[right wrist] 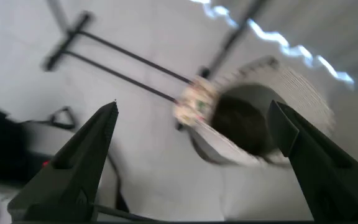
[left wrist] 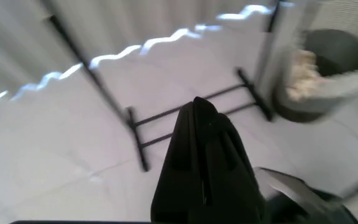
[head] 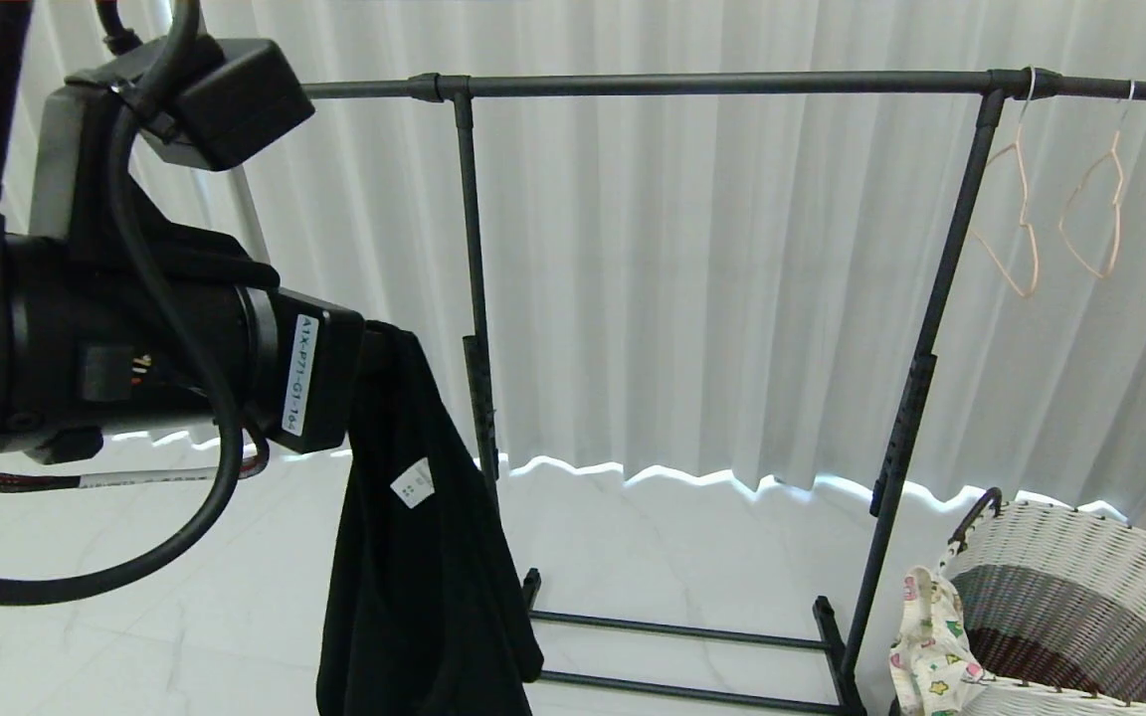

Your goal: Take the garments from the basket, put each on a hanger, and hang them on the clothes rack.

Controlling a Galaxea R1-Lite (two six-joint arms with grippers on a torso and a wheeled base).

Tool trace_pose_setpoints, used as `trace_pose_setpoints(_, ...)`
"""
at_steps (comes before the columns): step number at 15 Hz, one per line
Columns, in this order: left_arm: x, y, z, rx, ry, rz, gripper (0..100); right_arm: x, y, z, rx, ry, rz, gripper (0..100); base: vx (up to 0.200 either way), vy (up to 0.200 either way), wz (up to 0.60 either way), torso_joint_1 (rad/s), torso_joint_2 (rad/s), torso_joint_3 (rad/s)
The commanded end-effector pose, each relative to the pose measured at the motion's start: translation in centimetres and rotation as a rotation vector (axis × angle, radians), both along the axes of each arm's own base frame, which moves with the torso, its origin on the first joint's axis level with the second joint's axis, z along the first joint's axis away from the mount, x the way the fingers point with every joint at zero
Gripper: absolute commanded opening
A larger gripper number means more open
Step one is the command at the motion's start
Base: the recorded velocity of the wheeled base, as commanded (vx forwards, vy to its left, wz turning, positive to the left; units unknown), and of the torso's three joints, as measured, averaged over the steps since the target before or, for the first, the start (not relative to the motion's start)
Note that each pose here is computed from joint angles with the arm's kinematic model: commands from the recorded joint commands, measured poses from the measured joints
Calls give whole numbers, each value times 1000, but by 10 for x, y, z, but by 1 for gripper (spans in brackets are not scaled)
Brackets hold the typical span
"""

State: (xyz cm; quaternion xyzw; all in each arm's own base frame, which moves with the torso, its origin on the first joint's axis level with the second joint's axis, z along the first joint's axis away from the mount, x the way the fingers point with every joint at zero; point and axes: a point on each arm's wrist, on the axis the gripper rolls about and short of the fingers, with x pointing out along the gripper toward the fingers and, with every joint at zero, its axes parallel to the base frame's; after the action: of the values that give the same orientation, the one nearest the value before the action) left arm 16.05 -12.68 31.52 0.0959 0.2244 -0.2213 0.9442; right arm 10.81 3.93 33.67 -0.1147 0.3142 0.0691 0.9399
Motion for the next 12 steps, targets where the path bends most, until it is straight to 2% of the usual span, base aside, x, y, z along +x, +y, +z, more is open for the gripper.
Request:
trace_pose_setpoints(1, 5, 10, -6, 27, -15, 109, 0, -1, -21, -9, -67, 28, -138, 100, 0, 0, 0, 0, 0, 0)
trace_pose_setpoints(3, 3, 15, -6, 32, -23, 143, 0, -7, -24, -14, -89, 39, -147, 100, 0, 0, 0, 0, 0, 0)
trace_pose_setpoints(7, 0, 18, -10, 35, -18, 140, 0, -11, -25, -17, -86, 36, -147, 100, 0, 0, 0, 0, 0, 0)
trace_pose_setpoints(12, -3, 18, -7, 19, -20, 113, 0, -12, -26, -17, -83, 34, -151, 100, 0, -200, 0, -1, 1, 2)
